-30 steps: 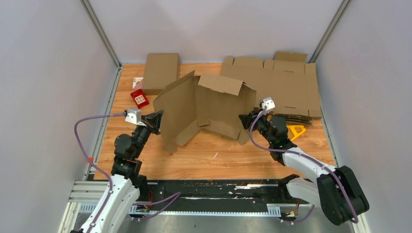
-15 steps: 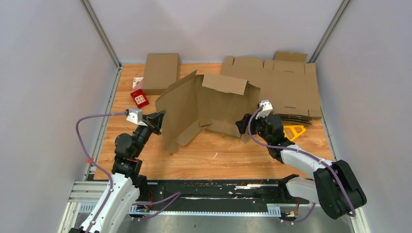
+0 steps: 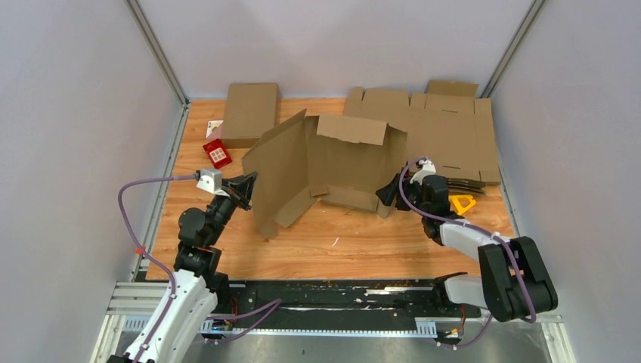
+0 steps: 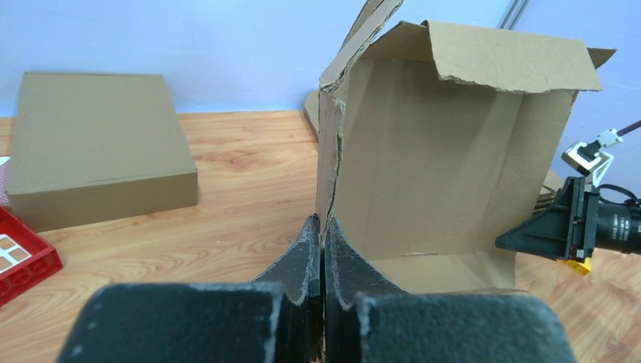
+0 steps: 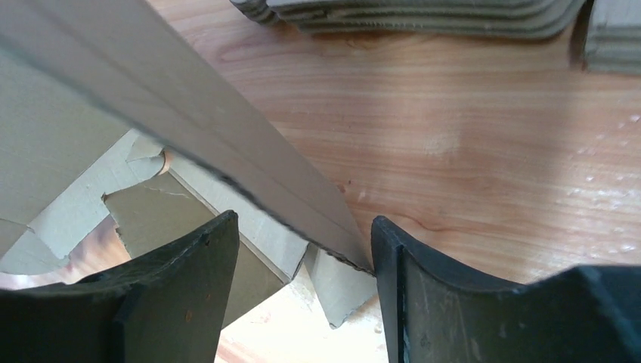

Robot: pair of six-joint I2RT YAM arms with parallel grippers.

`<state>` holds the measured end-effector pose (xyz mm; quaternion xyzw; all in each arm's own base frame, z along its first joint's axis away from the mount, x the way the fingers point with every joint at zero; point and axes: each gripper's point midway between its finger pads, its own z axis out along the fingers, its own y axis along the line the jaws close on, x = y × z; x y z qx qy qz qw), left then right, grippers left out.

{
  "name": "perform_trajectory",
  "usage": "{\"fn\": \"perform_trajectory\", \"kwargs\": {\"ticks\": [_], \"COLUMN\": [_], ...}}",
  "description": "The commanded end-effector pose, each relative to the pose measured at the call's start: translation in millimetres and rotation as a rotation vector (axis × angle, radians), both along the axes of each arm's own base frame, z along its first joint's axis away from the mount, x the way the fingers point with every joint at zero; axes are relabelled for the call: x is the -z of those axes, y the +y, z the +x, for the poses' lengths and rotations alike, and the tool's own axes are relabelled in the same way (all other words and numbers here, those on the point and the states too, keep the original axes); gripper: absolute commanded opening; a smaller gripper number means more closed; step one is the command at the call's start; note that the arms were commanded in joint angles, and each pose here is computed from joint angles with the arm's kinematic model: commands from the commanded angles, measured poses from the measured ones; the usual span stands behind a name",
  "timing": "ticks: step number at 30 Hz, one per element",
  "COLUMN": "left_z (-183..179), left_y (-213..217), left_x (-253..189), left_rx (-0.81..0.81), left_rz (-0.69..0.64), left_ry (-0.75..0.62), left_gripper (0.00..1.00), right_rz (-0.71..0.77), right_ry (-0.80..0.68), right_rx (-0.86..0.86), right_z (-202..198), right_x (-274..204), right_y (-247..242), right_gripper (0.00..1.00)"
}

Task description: Fold the paper box

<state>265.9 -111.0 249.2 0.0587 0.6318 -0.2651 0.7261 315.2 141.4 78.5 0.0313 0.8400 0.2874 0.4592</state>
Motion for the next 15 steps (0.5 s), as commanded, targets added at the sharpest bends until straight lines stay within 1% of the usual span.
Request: {"fn": "perform_trajectory", "kwargs": {"ticks": [1, 6, 11, 13, 15], "left_z": [-2, -2, -3, -3, -3], "left_y": [-2, -2, -2, -2, -2], "left_x": [-10, -10, -11, -11, -11], "left_rx": [0.011, 0.012, 0.013, 0.012, 0.012], "left_rz": [-0.005, -0.005, -0.005, -0.004, -0.004], "left_ry": [-0.040, -0.040, -0.042, -0.043, -0.042], "left_gripper": [0.00, 0.00, 0.00, 0.00, 0.00], "right_rz": [0.121, 0.136, 0.157, 0.150, 0.136], "right_ry": [0.020, 0.078, 0.140, 0.157, 0.176], "right_rx": [-0.031, -0.024, -0.004, 0.003, 0.012], "right_z": [2, 1, 0, -1, -3], "right_x": [-6, 5, 18, 22, 29], "right_y": [12, 10, 7, 6, 3], "right_gripper": [0.64, 0.61, 0.52, 0.52, 0.55]}}
